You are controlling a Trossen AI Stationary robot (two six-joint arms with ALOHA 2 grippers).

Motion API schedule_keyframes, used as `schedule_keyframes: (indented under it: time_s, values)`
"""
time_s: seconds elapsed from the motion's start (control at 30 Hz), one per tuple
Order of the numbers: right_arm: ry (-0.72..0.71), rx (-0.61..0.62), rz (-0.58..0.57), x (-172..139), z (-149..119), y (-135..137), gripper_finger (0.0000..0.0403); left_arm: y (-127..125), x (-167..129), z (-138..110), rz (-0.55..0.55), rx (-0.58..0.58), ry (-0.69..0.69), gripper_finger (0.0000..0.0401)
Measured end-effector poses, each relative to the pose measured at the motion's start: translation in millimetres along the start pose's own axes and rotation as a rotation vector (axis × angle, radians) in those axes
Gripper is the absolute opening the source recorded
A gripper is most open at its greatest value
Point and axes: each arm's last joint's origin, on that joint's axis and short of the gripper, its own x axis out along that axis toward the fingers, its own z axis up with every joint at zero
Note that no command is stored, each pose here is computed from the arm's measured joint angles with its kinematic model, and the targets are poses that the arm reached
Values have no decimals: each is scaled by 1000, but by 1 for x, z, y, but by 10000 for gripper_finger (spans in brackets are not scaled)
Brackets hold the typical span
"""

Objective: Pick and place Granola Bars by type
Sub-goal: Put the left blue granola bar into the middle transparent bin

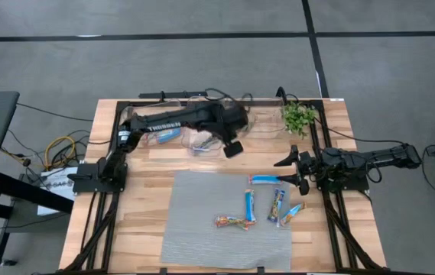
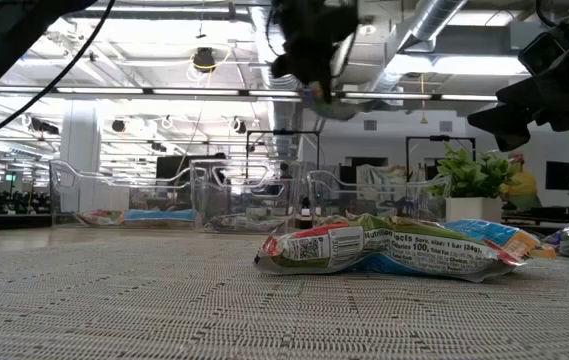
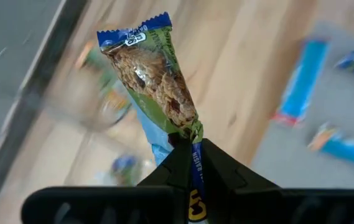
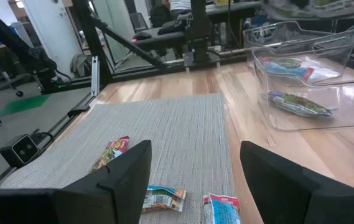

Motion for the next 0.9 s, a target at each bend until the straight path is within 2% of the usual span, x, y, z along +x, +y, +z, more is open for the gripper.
schedule_keyframes:
  time_s: [0.27, 0.43, 0.73, 0.9]
  values:
    - [1, 0, 0, 0, 0, 0, 240, 47, 1, -19, 89, -46, 259, 13]
    - [0, 0, 0, 0, 0, 0, 240, 69, 1, -25, 145, -51, 345, 13]
    - [0, 0, 0, 0, 0, 0, 240, 87, 5, -28, 162, -79, 391, 13]
    - [0, 0, 0, 0, 0, 0, 240, 87, 29, -35, 162, -59, 444, 13]
